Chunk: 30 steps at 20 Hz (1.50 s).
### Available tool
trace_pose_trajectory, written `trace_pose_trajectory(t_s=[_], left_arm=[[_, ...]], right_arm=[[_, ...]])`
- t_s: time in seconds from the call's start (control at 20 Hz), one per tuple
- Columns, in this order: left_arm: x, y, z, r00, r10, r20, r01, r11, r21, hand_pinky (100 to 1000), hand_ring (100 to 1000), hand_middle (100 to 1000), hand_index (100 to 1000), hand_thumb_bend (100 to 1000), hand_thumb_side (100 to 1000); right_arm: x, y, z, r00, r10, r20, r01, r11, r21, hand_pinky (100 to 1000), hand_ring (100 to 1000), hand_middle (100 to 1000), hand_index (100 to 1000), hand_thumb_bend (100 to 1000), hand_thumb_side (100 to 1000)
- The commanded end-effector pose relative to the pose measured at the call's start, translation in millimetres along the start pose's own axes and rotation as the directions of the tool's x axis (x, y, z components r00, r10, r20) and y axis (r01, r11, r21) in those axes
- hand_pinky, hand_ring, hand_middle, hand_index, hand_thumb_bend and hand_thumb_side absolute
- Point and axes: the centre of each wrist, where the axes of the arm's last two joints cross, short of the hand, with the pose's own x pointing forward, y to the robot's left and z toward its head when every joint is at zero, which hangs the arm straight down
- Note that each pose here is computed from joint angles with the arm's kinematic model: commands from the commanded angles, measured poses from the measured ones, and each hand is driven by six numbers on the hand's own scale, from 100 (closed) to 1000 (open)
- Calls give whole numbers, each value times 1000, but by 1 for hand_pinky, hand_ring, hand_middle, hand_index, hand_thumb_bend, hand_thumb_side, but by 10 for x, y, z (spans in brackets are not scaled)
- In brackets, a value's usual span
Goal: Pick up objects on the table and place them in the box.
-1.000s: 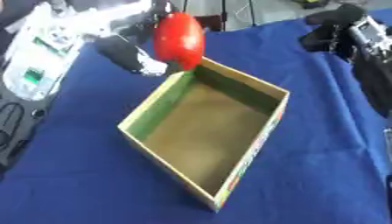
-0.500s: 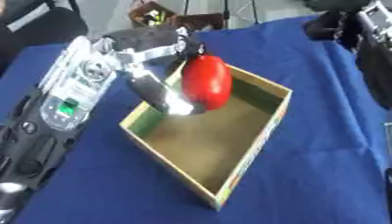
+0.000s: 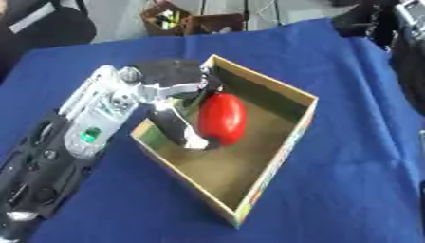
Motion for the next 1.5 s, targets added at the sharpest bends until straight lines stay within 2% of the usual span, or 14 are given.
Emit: trace_pose_trajectory(t_s=[0.05, 0.2, 0.25, 0.3, 0.35, 0.4, 0.45, 0.6, 0.85, 1.0, 1.05, 1.15, 1.3, 1.5], left_arm=[[0, -2, -39, 999, -46, -6, 46, 999, -21, 100, 430, 489, 706, 100, 496], [10, -33, -78, 996, -93, -4, 93, 994, -57, 100, 482, 547, 794, 100, 540], [12, -35, -82, 994, -105, -2, 105, 992, -64, 250, 601, 664, 914, 112, 589], [23, -32, -86, 992, -123, 5, 123, 990, -74, 250, 601, 664, 914, 112, 589], [33, -24, -84, 990, -142, 13, 143, 986, -85, 414, 701, 743, 982, 199, 637], [40, -13, -79, 987, -161, 18, 162, 982, -95, 468, 743, 778, 1000, 246, 671], [44, 0, -70, 984, -176, 21, 177, 979, -102, 538, 789, 831, 1000, 352, 756], [50, 76, -11, 977, -212, 0, 212, 973, -87, 634, 853, 903, 1000, 470, 886], [75, 255, 150, 975, -219, -49, 221, 974, 50, 614, 841, 879, 1000, 357, 948], [98, 400, 321, 980, -182, -77, 195, 958, 210, 561, 812, 837, 1000, 214, 1000], [104, 453, 396, 983, -159, -88, 178, 943, 281, 511, 785, 807, 1000, 123, 1000], [95, 545, 589, 991, -78, -107, 118, 884, 453, 453, 753, 768, 986, 100, 1000], [42, 562, 863, 993, 88, -84, -10, 750, 662, 399, 700, 679, 928, 100, 1000], [-65, 439, 1235, 952, 307, 22, -182, 504, 844, 344, 644, 620, 891, 100, 1000]], right_arm=[[109, -32, -34, 999, 12, 41, -11, 1000, -5, 774, 758, 562, 788, 100, 1000], [106, -33, -30, 999, 11, 39, -11, 1000, -5, 774, 758, 561, 788, 100, 1000], [106, -33, -28, 999, 11, 39, -11, 1000, -5, 774, 758, 561, 787, 100, 1000], [103, -33, -25, 999, 11, 37, -11, 1000, -5, 774, 758, 561, 787, 100, 1000], [100, -32, -23, 999, 10, 35, -10, 1000, -4, 774, 758, 561, 787, 100, 1000], [98, -30, -21, 999, 10, 34, -9, 1000, -4, 774, 758, 561, 787, 100, 1000], [96, -29, -19, 999, 9, 33, -9, 1000, -3, 775, 758, 561, 787, 100, 1000], [90, -26, -13, 1000, 7, 29, -7, 1000, -2, 775, 758, 560, 787, 100, 1000], [79, -20, -3, 1000, 4, 22, -4, 1000, 1, 775, 759, 561, 787, 100, 1000], [78, -20, 1, 1000, 3, 21, -3, 1000, -2, 776, 759, 561, 787, 100, 1000], [78, -19, 2, 1000, 2, 21, -2, 1000, -3, 776, 759, 561, 788, 100, 1000], [79, -17, 5, 1000, -1, 22, 2, 1000, -6, 776, 760, 561, 788, 100, 1000], [95, -17, -2, 1000, -6, 30, 7, 1000, -14, 776, 760, 562, 788, 100, 1000], [110, -28, 0, 999, -9, 36, 10, 1000, -29, 776, 760, 563, 789, 100, 1000]])
